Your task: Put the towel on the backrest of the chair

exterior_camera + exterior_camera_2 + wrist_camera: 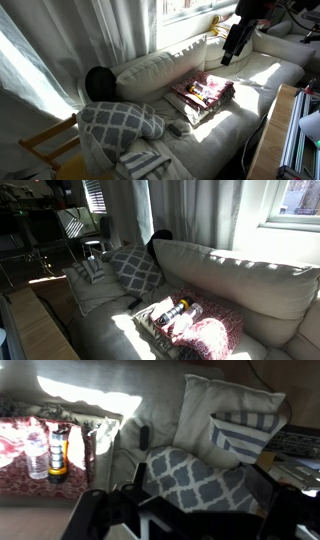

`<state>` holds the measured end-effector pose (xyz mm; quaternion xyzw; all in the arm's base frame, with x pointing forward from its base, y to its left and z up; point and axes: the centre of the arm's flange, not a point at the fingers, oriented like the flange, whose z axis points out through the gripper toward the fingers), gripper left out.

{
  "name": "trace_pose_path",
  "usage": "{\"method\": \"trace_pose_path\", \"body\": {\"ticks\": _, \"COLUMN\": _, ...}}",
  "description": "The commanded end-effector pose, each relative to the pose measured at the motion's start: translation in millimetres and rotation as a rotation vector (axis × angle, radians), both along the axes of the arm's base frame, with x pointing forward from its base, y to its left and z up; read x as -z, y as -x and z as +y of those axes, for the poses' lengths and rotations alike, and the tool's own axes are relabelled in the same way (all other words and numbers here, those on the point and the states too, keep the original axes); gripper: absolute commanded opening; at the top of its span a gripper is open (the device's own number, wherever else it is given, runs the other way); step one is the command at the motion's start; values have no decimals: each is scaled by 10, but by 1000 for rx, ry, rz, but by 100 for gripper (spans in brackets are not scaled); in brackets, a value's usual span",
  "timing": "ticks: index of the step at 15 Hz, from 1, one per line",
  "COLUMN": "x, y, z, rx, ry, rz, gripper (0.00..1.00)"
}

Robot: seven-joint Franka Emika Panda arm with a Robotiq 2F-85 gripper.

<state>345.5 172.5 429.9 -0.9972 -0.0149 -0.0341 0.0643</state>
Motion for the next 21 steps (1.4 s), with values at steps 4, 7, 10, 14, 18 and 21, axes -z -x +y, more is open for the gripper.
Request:
{"method": "trace_pose_path", "body": {"ticks": 4, "x": 775, "y": -290, "z": 1449, "rx": -333, "ry": -132, "rz": -55, "gripper": 100}}
{"method": "trace_pose_path", "body": {"ticks": 7, "x": 1102, "y": -328, "z": 1980, "rx": -475, "ry": -176, "rz": -42, "gripper": 100}}
{"method": "trace_pose_path", "body": {"ticks": 10, "x": 1420, "y": -425, "z": 2447, "rx": -600, "ry": -211, "rz": -3, "gripper": 100}}
{"method": "trace_pose_path", "body": {"ticks": 14, "x": 1328, "y": -251, "z": 2298, "rx": -580, "ry": -198, "rz": -3, "gripper": 100}}
{"method": "trace_pose_path", "body": {"ticks": 18, "x": 1347, "y": -301, "z": 2339, "rx": -586, "ry": -205, "rz": -3, "gripper": 100}}
{"method": "trace_pose_path", "body": {"ticks": 21, "x": 1654, "y": -390, "z": 2385, "rx": -601, "ry": -283, "rz": -14, "gripper": 100}}
